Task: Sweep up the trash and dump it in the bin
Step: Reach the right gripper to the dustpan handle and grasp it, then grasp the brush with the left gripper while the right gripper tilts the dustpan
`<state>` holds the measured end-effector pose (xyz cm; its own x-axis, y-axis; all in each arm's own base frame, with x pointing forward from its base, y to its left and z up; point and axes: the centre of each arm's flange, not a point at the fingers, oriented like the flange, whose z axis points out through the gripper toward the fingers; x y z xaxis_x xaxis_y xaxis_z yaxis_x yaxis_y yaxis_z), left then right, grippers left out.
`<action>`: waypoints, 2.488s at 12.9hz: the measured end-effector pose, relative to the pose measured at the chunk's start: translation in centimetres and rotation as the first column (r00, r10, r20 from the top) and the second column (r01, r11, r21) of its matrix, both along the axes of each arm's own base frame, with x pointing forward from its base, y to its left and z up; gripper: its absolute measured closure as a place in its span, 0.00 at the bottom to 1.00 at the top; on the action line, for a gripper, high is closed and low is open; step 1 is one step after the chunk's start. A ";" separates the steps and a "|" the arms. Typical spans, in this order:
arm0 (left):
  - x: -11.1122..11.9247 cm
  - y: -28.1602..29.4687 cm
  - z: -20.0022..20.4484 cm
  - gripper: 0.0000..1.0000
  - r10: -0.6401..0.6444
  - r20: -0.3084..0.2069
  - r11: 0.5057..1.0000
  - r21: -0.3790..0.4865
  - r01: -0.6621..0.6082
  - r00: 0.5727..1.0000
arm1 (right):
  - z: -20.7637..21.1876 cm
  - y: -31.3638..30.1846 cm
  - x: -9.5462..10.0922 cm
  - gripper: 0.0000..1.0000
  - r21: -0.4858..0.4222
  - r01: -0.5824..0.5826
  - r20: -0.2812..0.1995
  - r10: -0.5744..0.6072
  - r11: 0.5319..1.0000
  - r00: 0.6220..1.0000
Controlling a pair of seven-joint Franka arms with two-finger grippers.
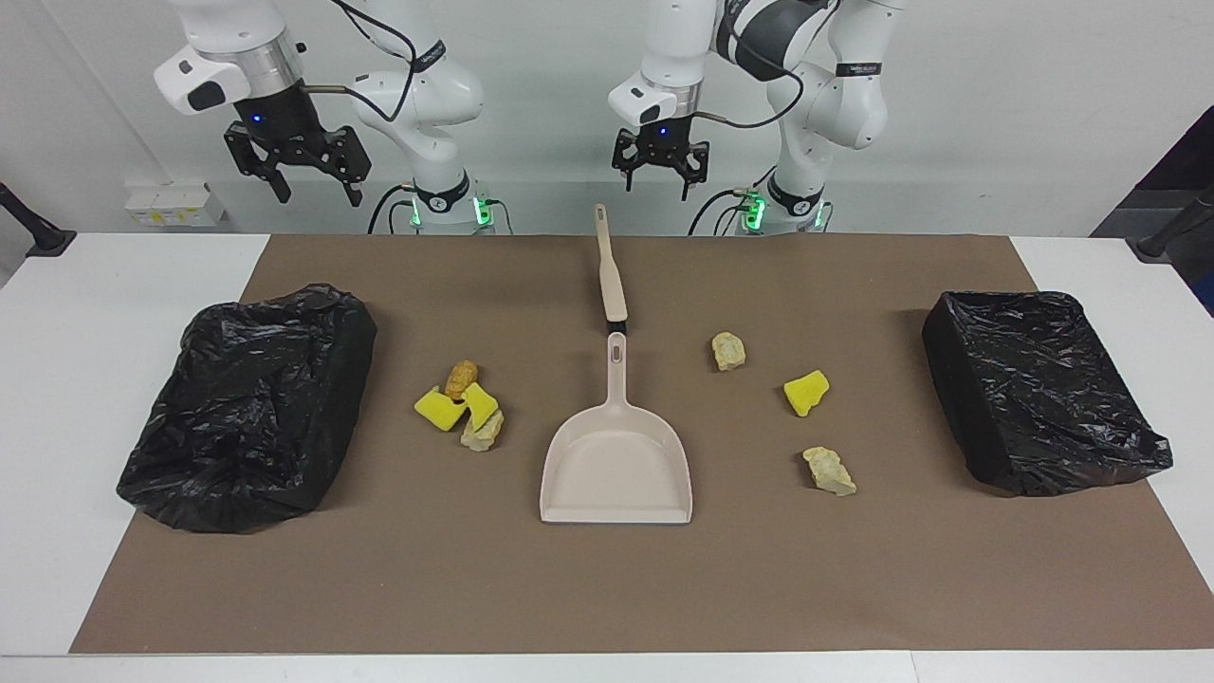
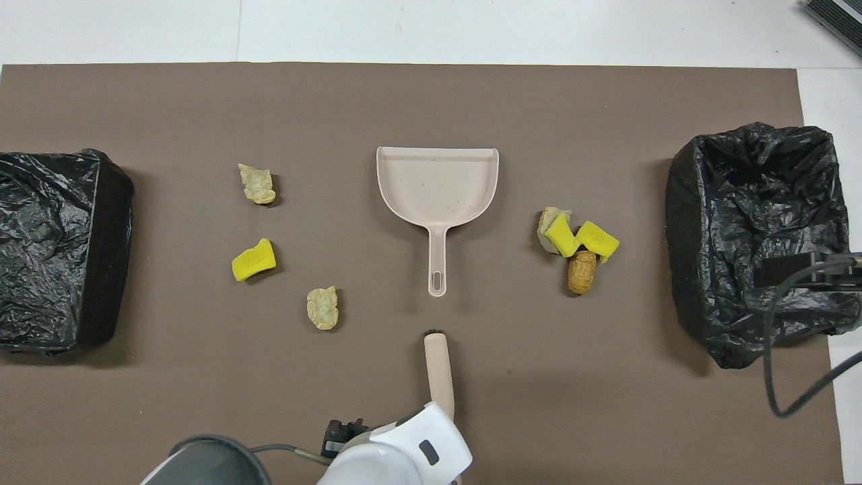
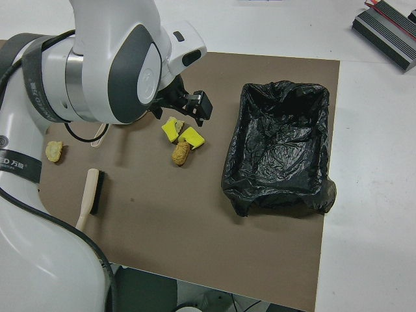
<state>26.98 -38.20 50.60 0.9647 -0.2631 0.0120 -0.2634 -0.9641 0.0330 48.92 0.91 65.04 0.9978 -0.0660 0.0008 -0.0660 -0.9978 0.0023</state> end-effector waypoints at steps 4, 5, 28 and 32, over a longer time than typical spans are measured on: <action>-1.1 -5.3 -8.3 0.00 0.018 -0.023 0.999 0.027 -0.017 1.000 | -4.0 4.5 3.7 0.00 -0.005 -0.049 0.045 0.049 0.999 0.998; -1.5 -6.2 -10.1 0.00 0.028 -0.028 0.999 0.036 -0.027 0.999 | -5.4 6.0 4.7 0.00 -0.006 -0.042 0.047 0.043 0.999 0.998; -3.4 -2.5 -11.7 0.73 0.032 -0.116 0.975 0.224 -0.006 0.993 | -27.0 33.3 9.1 0.00 0.148 0.066 0.000 -0.067 0.987 0.998; 1.6 2.9 -9.3 0.73 -0.030 -0.129 0.964 0.259 0.063 0.991 | -29.9 33.9 7.7 0.04 0.140 0.054 -0.005 -0.054 0.989 0.999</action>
<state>28.57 -35.30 41.34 0.9409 -0.2862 -0.1810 -0.3183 -0.9300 -0.1840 56.58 34.82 35.12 0.9928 -0.1193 -0.0138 -0.1200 -0.9833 -0.1366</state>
